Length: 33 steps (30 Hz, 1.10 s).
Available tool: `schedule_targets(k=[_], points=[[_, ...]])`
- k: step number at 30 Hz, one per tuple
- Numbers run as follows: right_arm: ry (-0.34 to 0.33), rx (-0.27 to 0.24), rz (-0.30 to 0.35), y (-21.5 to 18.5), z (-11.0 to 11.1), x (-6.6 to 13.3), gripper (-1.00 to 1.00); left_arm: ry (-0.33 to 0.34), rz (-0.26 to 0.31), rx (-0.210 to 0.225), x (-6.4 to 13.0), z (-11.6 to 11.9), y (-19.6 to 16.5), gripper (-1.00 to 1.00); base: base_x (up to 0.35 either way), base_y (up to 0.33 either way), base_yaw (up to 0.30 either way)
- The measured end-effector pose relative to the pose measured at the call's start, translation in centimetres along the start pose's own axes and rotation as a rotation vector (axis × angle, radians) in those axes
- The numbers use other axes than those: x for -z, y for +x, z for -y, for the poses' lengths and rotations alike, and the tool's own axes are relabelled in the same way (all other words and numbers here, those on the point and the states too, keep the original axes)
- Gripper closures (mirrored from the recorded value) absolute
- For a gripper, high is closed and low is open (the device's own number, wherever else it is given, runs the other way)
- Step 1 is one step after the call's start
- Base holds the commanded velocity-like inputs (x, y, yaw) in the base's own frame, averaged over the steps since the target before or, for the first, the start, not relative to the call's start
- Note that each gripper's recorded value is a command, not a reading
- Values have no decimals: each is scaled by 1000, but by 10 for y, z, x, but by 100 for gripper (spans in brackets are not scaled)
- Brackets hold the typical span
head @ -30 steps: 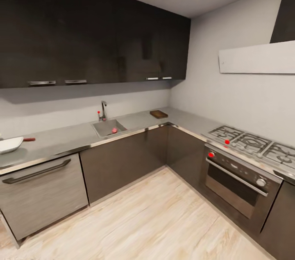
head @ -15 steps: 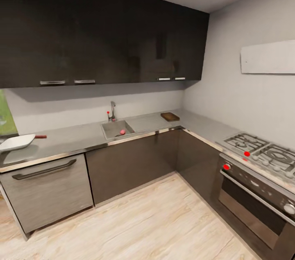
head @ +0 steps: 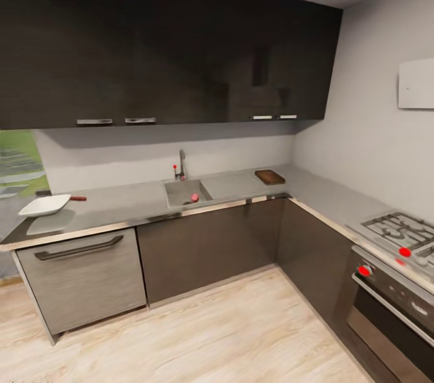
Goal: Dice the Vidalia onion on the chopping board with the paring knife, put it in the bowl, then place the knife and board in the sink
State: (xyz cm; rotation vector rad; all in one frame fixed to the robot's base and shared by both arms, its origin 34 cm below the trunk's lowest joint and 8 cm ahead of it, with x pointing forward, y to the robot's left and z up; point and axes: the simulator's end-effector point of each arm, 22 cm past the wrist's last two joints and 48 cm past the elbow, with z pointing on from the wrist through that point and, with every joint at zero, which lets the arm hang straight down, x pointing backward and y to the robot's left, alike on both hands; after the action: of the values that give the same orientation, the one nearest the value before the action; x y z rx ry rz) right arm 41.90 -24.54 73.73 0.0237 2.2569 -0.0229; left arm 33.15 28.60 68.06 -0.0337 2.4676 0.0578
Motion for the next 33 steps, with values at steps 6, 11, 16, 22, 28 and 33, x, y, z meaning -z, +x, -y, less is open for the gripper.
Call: schedule_targets(k=[6,11,16,22,28,33], points=[[0,0,0,0,0,0,-100,0,0,0,0,0,0,-100,243,-154,235],[0,0,0,0,0,0,-100,1,0,0,0,0,0,-100,243,-156,48],[-1,1,0,0,0,0,-100,1,0,0,0,0,0,-100,243,-157,8],[-1,1,0,0,0,0,-100,0,0,0,0,0,0,-100,243,-159,1],[0,3,1,0,1,0,-100,1,-1,1,0,1,0,-100,243,-172,0],[1,6,0,0,3,0,-100,1,0,0,0,1,0,-100,243,-174,0]])
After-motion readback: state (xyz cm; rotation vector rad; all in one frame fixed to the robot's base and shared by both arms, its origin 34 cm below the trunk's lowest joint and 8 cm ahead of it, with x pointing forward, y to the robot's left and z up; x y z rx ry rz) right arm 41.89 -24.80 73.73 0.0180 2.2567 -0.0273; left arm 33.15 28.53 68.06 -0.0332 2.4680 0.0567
